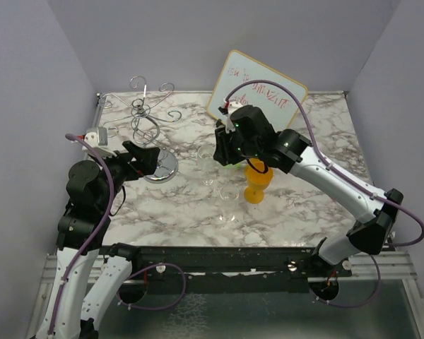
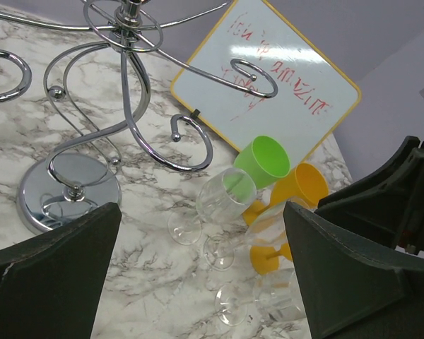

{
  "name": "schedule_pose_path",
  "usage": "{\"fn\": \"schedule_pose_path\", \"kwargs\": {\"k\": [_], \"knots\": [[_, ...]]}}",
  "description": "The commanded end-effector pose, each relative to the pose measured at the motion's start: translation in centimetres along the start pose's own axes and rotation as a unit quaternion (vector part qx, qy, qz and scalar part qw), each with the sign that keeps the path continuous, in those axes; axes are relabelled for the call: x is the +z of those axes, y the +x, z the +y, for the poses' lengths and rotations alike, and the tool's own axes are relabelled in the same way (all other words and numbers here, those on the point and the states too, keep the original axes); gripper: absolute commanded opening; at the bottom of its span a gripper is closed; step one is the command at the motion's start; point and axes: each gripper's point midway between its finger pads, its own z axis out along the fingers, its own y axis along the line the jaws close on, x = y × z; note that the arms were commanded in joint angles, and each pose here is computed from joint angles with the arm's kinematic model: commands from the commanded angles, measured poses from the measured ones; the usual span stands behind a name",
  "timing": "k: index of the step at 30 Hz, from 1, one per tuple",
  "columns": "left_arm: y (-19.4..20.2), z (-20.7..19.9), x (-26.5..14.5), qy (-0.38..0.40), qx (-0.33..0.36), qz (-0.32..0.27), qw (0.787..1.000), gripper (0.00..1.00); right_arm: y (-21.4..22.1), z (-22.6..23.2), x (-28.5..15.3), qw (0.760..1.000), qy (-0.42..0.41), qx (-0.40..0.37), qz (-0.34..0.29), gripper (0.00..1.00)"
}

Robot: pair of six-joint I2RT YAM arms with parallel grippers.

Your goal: Place the wine glass upside down on the wine glass rack

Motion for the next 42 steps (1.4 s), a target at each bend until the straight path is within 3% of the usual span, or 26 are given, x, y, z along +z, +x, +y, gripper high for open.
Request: {"fn": "schedule_pose_path", "kwargs": {"k": [1, 14, 24, 37, 42], "knots": [[-1.7, -0.1, 0.1, -0.005, 0.003, -0.031, 0.999, 0.99, 1.9, -2.0, 0.0, 0.995, 0.085, -0.035, 0.048, 0.39], [-2.8, -1.0, -0.5, 0.014, 0.013, -0.051, 0.999, 0.99, 4.4, -1.3, 3.4, 0.989, 0.079, -0.075, 0.102, 0.34], [-3.0, -1.4, -0.7, 0.011, -0.01, -0.043, 0.999, 0.99, 5.0, -0.5, 3.4, 0.986, 0.063, -0.099, 0.12, 0.02], [-4.0, -2.7, -2.4, 0.012, -0.081, -0.04, 0.996, 0.99, 2.9, 4.3, 0.4, 0.992, -0.059, -0.086, 0.077, 0.0], [-3.7, -3.5, -3.0, 0.029, -0.111, -0.032, 0.993, 0.99, 1.2, 6.4, -0.8, 0.99, -0.118, -0.073, 0.025, 0.01]]}}
